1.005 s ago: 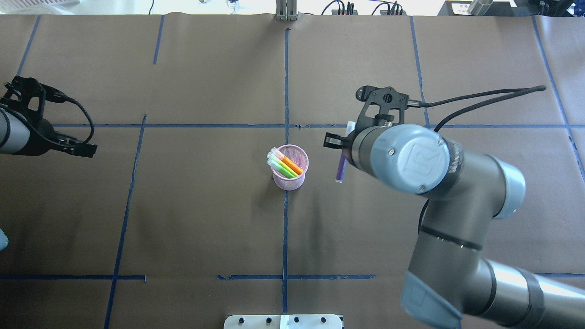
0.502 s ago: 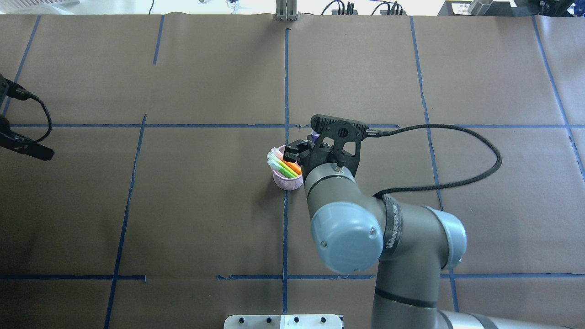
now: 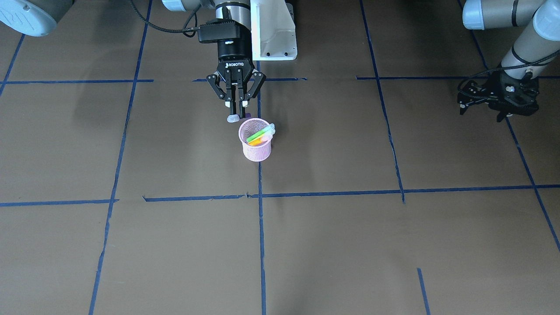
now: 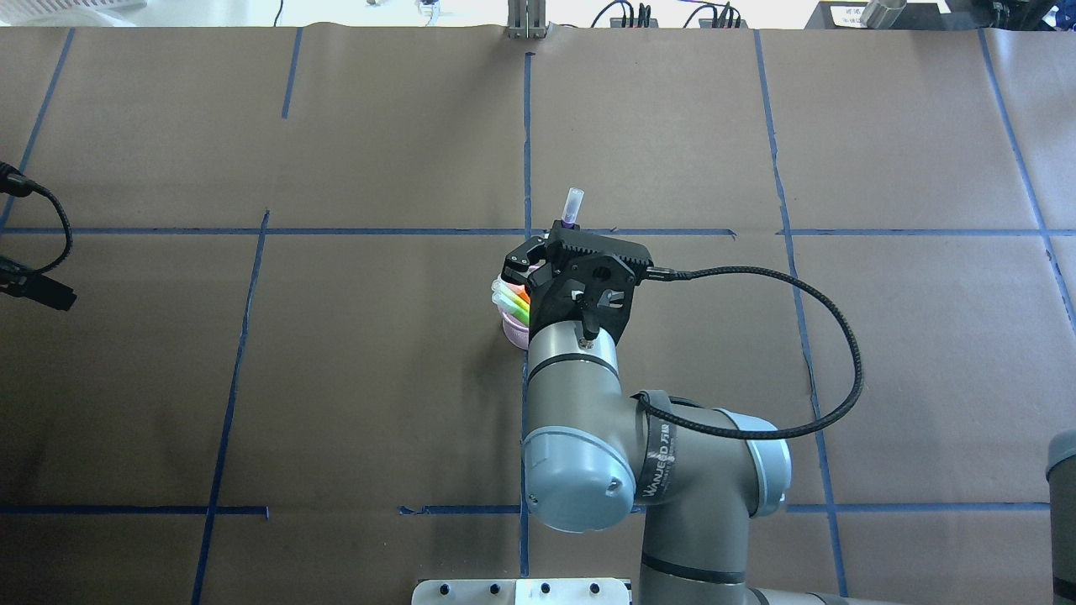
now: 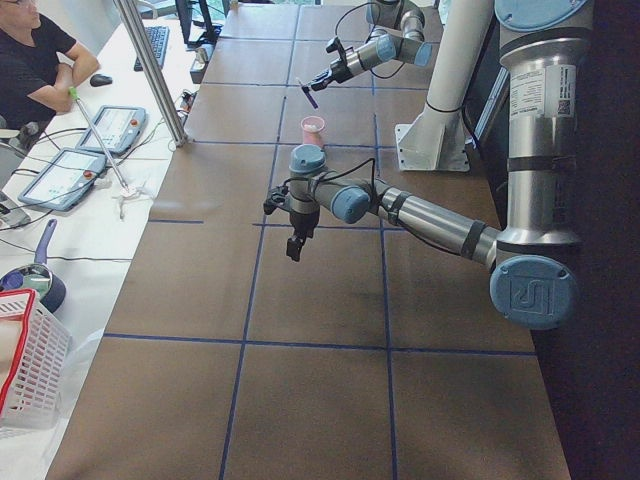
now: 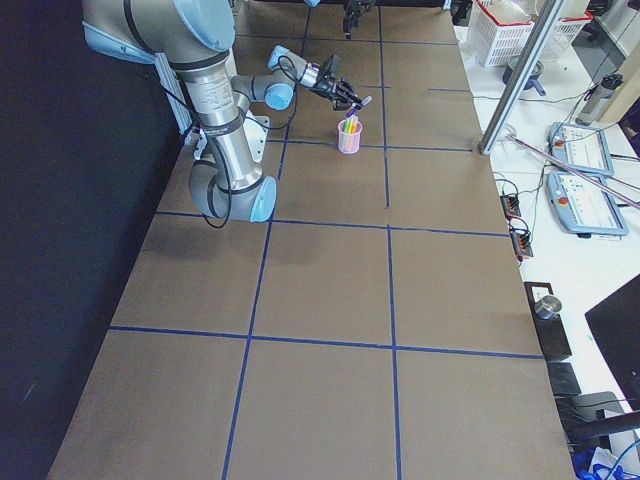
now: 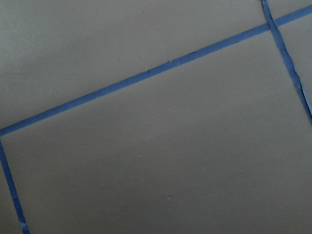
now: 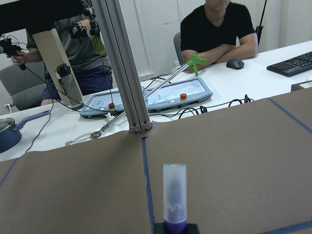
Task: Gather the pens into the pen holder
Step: 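Carry the purple marker over the pink cup with the right gripper and release it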
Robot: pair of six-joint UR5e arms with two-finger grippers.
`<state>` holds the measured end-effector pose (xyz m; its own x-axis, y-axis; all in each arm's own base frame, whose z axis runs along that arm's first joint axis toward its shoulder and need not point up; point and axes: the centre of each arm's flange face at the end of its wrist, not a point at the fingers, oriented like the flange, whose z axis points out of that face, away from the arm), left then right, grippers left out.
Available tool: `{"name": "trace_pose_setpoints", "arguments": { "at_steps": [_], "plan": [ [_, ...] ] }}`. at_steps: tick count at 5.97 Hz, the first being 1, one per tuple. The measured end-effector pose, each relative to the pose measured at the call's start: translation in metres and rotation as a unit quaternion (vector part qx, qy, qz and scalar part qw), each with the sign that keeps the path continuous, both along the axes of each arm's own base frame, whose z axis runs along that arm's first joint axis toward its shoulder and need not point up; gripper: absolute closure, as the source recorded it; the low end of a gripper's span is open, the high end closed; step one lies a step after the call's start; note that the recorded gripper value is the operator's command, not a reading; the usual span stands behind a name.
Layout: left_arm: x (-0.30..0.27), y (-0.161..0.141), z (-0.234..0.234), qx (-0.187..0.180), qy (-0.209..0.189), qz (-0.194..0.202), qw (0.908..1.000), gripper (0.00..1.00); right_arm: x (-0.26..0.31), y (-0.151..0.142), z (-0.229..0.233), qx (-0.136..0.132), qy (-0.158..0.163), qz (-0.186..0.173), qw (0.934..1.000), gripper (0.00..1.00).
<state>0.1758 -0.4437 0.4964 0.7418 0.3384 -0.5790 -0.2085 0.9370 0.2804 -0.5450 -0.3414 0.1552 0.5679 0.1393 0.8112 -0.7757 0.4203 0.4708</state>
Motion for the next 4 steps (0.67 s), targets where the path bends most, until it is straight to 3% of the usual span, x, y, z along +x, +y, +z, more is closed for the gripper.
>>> {"name": "trace_pose_setpoints", "arguments": {
  "at_steps": [1, 3, 4],
  "plan": [
    [0.0, 0.0, 0.001, -0.002, -0.001, 0.0, 1.0, 0.01, -0.021, -0.004, 0.011, 0.014, 0.012, 0.022, 0.9996, 1.0],
    [0.001, -0.001, 0.001, -0.002, -0.001, 0.001, 1.0, 0.01, -0.052, 0.004, 0.025, 0.043, 0.016, 0.044, 0.998, 0.73],
    [0.001, -0.002, 0.0, -0.002, 0.0, 0.001, 1.0, 0.01, -0.055, 0.009, 0.028, 0.049, 0.02, 0.042, 0.9977, 0.01]
  ]
}}
